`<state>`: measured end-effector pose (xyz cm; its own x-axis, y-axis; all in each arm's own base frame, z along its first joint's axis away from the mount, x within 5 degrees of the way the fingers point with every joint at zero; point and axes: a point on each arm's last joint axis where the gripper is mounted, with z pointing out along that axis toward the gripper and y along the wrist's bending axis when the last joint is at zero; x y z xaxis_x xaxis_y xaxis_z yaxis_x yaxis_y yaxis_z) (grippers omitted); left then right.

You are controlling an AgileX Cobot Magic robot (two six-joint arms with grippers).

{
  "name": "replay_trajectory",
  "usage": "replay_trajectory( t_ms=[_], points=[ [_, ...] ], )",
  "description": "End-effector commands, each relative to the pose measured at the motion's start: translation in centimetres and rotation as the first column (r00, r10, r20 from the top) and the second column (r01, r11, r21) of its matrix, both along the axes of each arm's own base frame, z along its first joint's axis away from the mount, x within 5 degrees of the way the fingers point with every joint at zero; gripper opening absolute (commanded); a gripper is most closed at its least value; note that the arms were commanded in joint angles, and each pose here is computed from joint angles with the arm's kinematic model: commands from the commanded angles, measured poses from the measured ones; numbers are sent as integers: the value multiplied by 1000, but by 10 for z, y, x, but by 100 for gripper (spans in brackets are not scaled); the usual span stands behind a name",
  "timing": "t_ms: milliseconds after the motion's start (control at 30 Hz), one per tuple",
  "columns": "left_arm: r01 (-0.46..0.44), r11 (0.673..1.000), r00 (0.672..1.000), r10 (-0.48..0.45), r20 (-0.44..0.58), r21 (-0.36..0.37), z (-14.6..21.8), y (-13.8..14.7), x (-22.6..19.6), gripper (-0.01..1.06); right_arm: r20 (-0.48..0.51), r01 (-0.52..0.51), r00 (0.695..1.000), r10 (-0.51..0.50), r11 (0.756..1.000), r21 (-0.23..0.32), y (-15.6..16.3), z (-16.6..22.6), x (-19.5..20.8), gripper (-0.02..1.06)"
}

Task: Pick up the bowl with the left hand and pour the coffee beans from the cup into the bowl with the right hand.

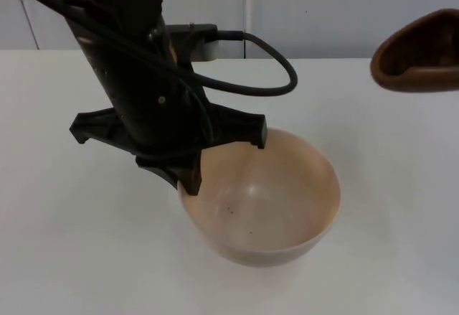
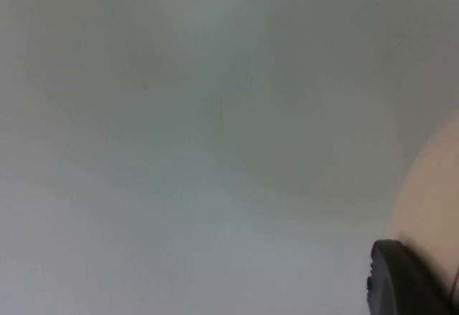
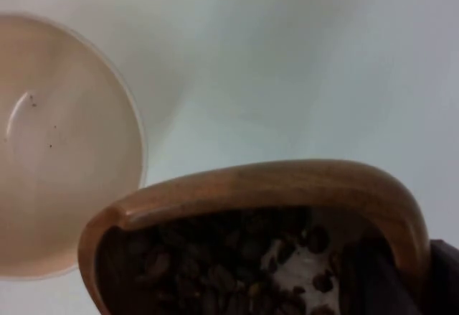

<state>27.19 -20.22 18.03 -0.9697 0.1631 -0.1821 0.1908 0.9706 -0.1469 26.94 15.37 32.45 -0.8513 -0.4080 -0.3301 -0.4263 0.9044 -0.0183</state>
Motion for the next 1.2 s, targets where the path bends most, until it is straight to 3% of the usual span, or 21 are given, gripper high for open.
replay_trajectory(
  t_ms=[0, 167, 367, 633, 933, 1067, 1167],
  points=[
    [-15, 1000, 1000, 15, 3, -19, 3, -1, -2, 0, 13, -2, 1000, 2, 1000, -23, 6, 2, 1, 0],
    [-15, 1000, 1000, 15, 3, -19, 3, -1, -2, 0, -17, -51, 999, 50, 997, -61, 32, -3, 5, 0],
    [-16, 1000, 1000, 16, 2, -20, 3, -1, -2, 0, -20, -107, 994, 106, 992, -68, 63, -11, 12, 0],
    [-16, 1000, 1000, 16, 0, -19, 3, -1, -2, 0, 57, -115, 990, 127, 978, -176, 76, -13, 12, 0],
    [-16, 1000, 1000, 16, 2, -20, 3, -1, -2, 0, 62, -126, 988, 139, 975, -184, 78, -13, 11, 0],
    [-16, 1000, 1000, 16, 2, -20, 3, -1, -2, 0, 97, -157, 978, 184, 960, -233, 84, -11, 6, 0],
    [-16, 1000, 1000, 16, 2, -20, 3, -1, -2, 0, 157, -195, 954, 254, 928, -317, 93, -8, -1, 0]
  ],
)
